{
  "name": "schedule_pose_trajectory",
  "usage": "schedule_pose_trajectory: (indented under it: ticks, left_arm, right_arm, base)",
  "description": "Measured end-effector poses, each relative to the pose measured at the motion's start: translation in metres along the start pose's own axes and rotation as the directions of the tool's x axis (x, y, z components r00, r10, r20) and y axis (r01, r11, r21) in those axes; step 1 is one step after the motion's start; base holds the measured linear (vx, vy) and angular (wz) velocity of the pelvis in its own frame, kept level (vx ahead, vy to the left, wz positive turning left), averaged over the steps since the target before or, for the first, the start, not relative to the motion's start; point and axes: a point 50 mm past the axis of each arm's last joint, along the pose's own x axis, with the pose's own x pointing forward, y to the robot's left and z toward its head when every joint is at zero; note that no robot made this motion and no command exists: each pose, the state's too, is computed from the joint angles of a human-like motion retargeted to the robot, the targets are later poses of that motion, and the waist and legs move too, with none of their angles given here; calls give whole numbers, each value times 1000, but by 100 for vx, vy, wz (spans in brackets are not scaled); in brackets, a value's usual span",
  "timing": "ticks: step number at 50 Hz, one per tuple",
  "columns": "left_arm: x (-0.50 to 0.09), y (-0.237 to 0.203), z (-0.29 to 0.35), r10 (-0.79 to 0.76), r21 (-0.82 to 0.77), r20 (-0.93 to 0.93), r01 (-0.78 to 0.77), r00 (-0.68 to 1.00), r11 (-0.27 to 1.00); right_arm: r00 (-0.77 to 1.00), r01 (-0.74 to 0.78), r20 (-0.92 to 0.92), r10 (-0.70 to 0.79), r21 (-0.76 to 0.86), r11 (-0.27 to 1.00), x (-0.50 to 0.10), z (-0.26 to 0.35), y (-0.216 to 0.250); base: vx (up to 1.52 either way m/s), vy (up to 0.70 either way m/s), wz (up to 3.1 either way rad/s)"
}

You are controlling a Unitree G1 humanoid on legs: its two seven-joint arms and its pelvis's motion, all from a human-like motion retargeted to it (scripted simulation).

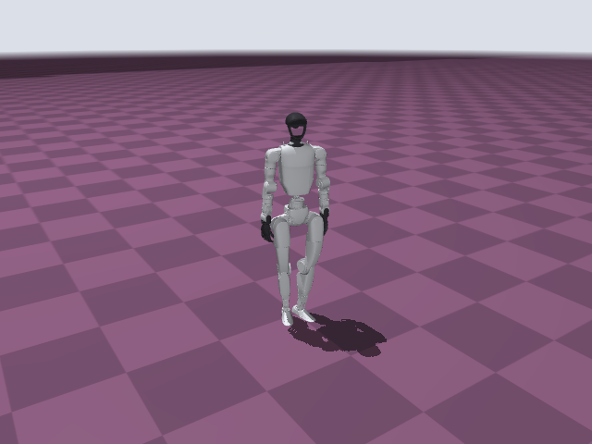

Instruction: In place motions

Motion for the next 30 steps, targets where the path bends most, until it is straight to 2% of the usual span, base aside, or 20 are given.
schedule_pose_trajectory:
  ticks: [30]
  left_arm:
    - [1, -5, -3, -16, -9, -4, 16, 1000, 1000]
  right_arm:
    - [1000, 0, -28, 0, 3, 1000, 0, -8, -2]
  base:
    - [0, 0, -5]
